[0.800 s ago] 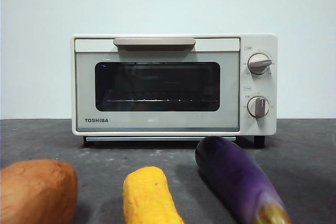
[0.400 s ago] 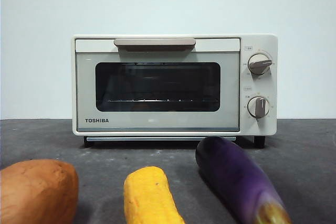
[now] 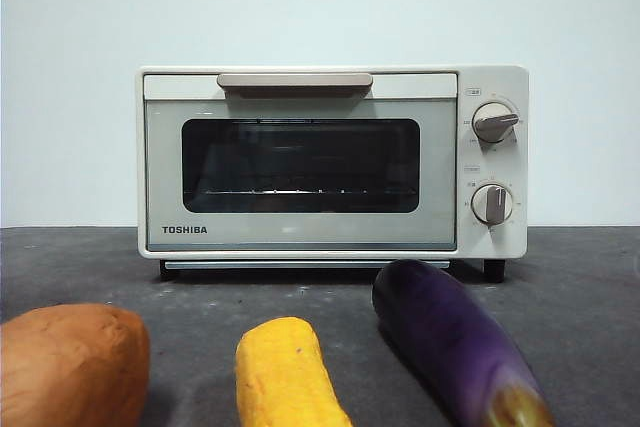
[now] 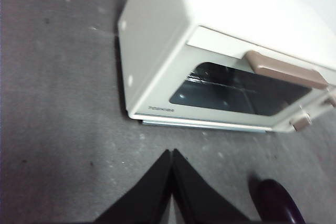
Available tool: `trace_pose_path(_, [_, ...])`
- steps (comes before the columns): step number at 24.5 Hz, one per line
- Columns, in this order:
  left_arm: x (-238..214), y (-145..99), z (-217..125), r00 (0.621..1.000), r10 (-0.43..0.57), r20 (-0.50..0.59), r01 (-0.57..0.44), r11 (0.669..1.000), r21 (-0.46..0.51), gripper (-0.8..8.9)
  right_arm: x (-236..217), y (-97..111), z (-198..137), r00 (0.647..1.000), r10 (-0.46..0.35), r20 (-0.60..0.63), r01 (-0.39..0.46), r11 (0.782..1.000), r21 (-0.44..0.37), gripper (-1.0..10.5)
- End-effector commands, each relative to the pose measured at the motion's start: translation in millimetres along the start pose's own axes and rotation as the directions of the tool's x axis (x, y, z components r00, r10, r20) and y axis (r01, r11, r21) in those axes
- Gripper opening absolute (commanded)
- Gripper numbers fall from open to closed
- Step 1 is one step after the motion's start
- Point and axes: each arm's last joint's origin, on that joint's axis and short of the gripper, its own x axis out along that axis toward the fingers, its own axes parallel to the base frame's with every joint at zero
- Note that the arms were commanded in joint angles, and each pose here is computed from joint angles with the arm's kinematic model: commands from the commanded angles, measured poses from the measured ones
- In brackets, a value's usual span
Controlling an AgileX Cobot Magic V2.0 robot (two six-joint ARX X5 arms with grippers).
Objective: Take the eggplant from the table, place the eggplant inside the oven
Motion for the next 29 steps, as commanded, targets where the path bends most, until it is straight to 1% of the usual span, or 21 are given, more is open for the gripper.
trace_pose_path(1, [0,-5,13,1.0,-0.026,-0.013,0.026,0.998,0.049,0.07,3,5,7,0.992,0.058,-0.11,-0.064,0.996,-0.056,0.0])
trace_pose_path(3, [2,-7,19,0.999,-0.048,-0.026,0.049,0.998,0.046,0.07,5,7,10,0.979,0.102,-0.178,-0.112,0.993,-0.044,0.1])
trace_pose_path(5, [3,-8,22,0.997,-0.07,-0.03,0.072,0.996,0.047,0.07,8,9,12,0.961,0.154,-0.23,-0.163,0.987,-0.018,0.5])
trace_pose_path(6, [4,-8,22,0.997,-0.078,-0.03,0.079,0.996,0.047,0.07,10,10,13,0.948,0.195,-0.253,-0.202,0.979,-0.002,1.0])
trace_pose_path(8, [5,-9,22,0.996,-0.08,-0.035,0.082,0.996,0.047,0.07,15,13,11,0.913,0.279,-0.298,-0.284,0.958,0.027,2.0])
trace_pose_path(9, [6,-8,22,0.996,-0.08,-0.039,0.082,0.996,0.046,0.07,17,14,10,0.9,0.298,-0.318,-0.302,0.953,0.038,2.4])
trace_pose_path(11, [7,-8,22,0.996,-0.078,-0.044,0.08,0.996,0.044,0.07,23,17,7,0.877,0.312,-0.365,-0.313,0.948,0.057,2.8])
trace_pose_path(15, [9,-7,22,0.996,-0.076,-0.053,0.078,0.996,0.039,0.07,38,25,-5,0.808,0.329,-0.489,-0.33,0.94,0.088,3.6])
trace_pose_path(16, [10,-6,22,0.996,-0.075,-0.056,0.077,0.996,0.037,0.07,42,28,-8,0.789,0.324,-0.522,-0.326,0.941,0.092,3.6])
trace_pose_path(18, [10,-6,22,0.996,-0.074,-0.058,0.076,0.996,0.036,0.07,51,34,-15,0.764,0.297,-0.573,-0.311,0.947,0.078,3.7])
trace_pose_path(20, [11,-6,22,0.995,-0.073,-0.061,0.075,0.997,0.035,0.07,59,40,-22,0.751,0.245,-0.613,-0.274,0.96,0.047,3.7])
trace_pose_path(21, [11,-6,22,0.995,-0.072,-0.064,0.074,0.997,0.033,0.07,66,45,-29,0.746,0.181,-0.641,-0.219,0.975,0.021,3.7])
trace_pose_path(22, [12,-6,22,0.995,-0.072,-0.065,0.074,0.997,0.033,0.07,73,49,-35,0.74,0.12,-0.662,-0.169,0.986,-0.01,3.7])
trace_pose_path(24, [12,-6,22,0.995,-0.072,-0.065,0.074,0.997,0.032,0.07,85,55,-47,0.719,0.013,-0.695,-0.069,0.996,-0.053,3.7])
trace_pose_path(26, [12,-6,22,0.995,-0.072,-0.065,0.074,0.997,0.032,0.07,97,59,-59,0.678,-0.033,-0.735,-0.018,0.998,-0.061,3.6])
trace_pose_path(27, [12,-6,22,0.995,-0.072,-0.065,0.074,0.997,0.032,0.07,104,62,-66,0.65,-0.045,-0.758,-0.011,0.998,-0.068,3.7])
trace_pose_path(29, [12,-6,22,0.995,-0.072,-0.066,0.075,0.997,0.032,0.07,118,66,-78,0.618,-0.065,-0.784,-0.013,0.996,-0.093,3.7])
